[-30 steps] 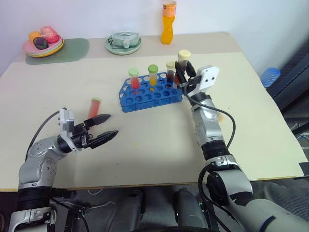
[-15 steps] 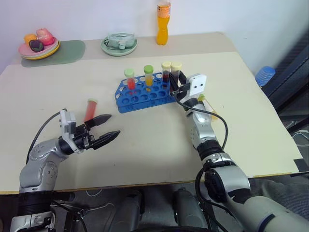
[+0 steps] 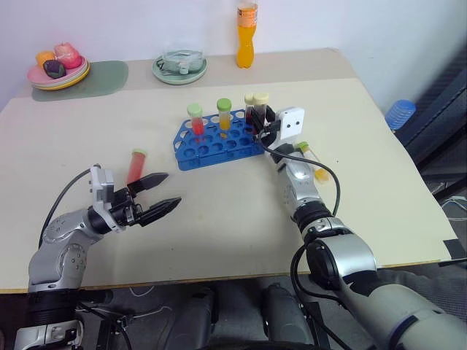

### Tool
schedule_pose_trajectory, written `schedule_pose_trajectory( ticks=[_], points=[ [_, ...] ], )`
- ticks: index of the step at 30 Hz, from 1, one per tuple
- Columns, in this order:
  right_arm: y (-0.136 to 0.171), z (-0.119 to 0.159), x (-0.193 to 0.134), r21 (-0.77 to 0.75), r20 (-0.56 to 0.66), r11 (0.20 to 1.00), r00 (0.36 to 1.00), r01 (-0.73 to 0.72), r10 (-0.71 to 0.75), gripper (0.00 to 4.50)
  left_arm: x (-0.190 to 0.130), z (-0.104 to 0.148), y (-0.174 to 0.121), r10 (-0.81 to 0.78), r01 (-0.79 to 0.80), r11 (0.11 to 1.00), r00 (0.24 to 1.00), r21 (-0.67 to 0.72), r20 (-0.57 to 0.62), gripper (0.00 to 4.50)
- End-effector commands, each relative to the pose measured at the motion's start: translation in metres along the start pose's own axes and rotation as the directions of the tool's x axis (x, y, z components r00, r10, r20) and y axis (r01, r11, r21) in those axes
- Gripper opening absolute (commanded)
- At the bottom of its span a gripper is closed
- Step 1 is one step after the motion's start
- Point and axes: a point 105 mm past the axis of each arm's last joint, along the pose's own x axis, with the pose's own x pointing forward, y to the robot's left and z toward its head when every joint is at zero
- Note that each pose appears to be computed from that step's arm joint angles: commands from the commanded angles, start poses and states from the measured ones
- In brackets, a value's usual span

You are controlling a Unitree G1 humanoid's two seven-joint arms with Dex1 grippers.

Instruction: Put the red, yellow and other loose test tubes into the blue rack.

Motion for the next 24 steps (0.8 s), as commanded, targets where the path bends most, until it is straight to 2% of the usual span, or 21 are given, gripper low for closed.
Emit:
schedule_pose_trajectory(
  ticks=[1,7,9,10,14,15,22,24],
  points=[
    [0.0,0.003,0.002,0.006,0.017,1.0,1.0,0.006,-0.006,0.81,-0.003,0.014,0.0,0.0,-0.002,0.999,1.0,0.047,0.03,4.31],
    [0.002,-0.003,-0.009,0.03,0.035,0.999,0.999,-0.02,0.019,0.81,-0.003,0.013,-0.001,0.001,-0.002,0.999,1.0,0.043,0.031,4.31],
    [0.0,-0.003,-0.012,0.037,0.049,0.999,0.999,-0.02,0.018,1.82,-0.003,0.013,-0.002,-0.001,0.0,0.999,1.0,0.04,0.031,4.31],
    [0.0,-0.003,-0.013,0.033,0.055,0.999,0.998,-0.022,0.021,2.19,-0.002,0.012,-0.002,-0.002,0.001,0.999,0.999,0.039,0.032,4.31],
    [0.0,0.002,-0.017,-0.055,0.081,0.998,0.996,-0.039,0.043,4.19,-0.001,0.01,-0.003,-0.007,0.006,0.999,0.999,0.031,0.032,4.31],
    [0.0,0.003,-0.018,-0.07,0.084,0.997,0.995,-0.042,0.048,4.45,-0.001,0.01,-0.003,-0.007,0.006,1.0,0.999,0.03,0.032,4.31],
    [-0.007,0.03,-0.021,-0.218,0.125,0.972,0.985,-0.092,0.122,4.45,0.005,0.007,-0.004,-0.028,0.027,0.999,0.999,0.019,0.037,4.31],
    [-0.016,0.041,-0.026,-0.307,0.109,0.95,0.989,-0.059,0.097,4.45,0.007,0.006,-0.006,-0.048,0.047,0.999,0.998,0.016,0.038,4.31]
  ],
)
